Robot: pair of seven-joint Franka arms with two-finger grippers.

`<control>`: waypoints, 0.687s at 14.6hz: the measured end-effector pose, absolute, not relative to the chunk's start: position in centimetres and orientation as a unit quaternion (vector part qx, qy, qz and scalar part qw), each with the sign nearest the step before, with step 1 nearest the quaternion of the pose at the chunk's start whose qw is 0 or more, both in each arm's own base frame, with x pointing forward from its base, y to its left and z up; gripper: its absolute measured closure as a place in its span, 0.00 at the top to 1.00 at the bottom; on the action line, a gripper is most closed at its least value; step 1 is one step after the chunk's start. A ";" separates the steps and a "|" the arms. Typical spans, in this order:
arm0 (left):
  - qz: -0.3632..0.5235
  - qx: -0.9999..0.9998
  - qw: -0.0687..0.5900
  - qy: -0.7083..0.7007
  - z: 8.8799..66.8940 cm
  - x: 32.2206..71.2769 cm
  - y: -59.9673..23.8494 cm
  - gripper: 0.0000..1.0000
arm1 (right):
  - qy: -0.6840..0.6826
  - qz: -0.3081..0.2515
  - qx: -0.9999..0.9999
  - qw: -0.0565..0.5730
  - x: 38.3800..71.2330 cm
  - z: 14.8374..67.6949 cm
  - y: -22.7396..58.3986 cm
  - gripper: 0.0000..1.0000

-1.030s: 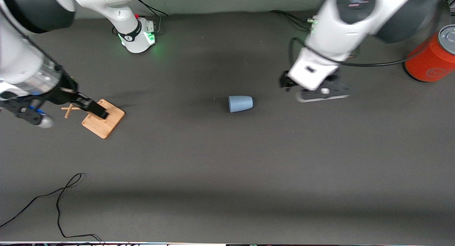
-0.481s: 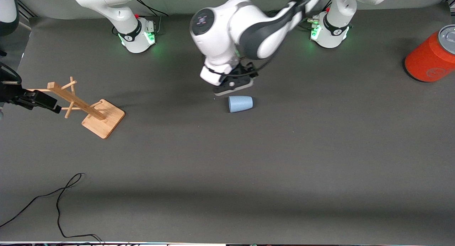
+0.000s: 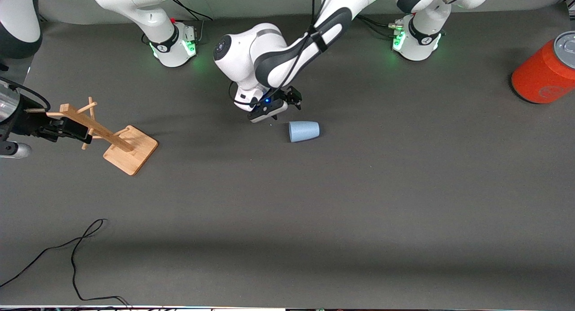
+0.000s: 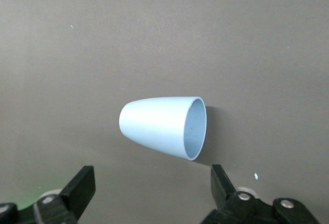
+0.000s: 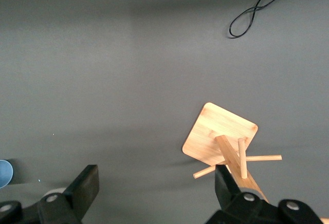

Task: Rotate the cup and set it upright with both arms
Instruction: 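Grasp the lying blue cup's rim with the left gripper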

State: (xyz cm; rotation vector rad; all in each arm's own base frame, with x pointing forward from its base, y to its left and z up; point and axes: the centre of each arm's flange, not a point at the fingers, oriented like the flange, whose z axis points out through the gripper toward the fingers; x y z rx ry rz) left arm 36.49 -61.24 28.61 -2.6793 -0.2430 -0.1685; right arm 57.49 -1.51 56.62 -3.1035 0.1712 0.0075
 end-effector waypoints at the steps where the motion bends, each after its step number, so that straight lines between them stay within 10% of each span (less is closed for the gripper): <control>1: -0.067 -0.967 0.232 -0.086 27.3 36.0 -61.5 1.00 | 0.055 0.004 -0.998 0.016 57.5 56.3 -1.5 1.00; 10: -0.095 -0.945 0.306 -0.070 17.4 36.5 -59.9 1.00 | 0.056 -0.004 -0.998 0.015 58.1 55.5 -1.5 1.00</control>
